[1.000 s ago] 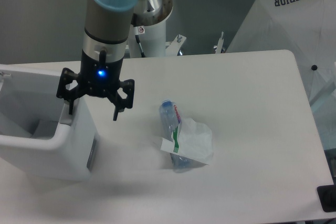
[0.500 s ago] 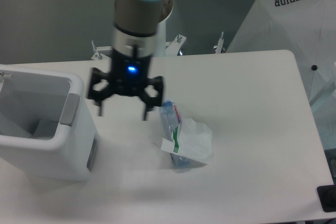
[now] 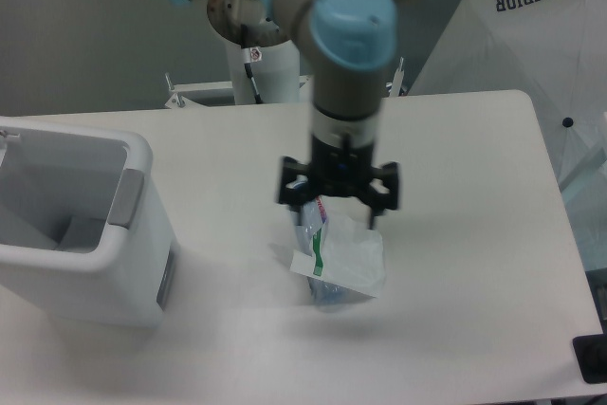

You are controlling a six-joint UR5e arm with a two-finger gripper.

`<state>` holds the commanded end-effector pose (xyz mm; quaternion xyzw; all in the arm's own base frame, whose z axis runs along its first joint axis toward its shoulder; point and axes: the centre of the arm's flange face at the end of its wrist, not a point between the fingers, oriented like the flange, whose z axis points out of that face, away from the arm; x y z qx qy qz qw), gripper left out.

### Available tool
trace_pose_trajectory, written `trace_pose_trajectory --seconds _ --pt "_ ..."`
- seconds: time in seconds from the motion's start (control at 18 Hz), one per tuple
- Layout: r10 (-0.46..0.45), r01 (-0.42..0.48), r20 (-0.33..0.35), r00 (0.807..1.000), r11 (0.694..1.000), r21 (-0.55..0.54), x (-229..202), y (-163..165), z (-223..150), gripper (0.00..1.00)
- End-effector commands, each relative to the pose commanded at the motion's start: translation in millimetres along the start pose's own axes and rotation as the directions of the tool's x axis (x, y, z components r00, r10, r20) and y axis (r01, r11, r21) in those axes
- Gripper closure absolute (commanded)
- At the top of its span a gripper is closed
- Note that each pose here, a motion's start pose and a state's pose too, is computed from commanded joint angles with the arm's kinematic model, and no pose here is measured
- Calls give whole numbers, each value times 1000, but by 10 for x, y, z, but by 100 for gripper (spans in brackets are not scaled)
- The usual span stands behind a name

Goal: Open the trash can
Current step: 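Move the gripper away from the open can toward the plastic bag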

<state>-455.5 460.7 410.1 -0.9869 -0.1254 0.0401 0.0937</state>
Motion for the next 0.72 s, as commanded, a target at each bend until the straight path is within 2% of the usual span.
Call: trace_pose_trajectory --seconds 0.17,0.33,0.56,0.72 --pt "133 -133 -15 991 991 -20 -337 28 266 0" --pt "233 -233 8 972 972 -22 -651 -111 442 0" --pt "290 -285 42 956 954 -88 -904 -146 576 0" --pt "292 -286 50 955 953 -101 -955 -174 574 0"
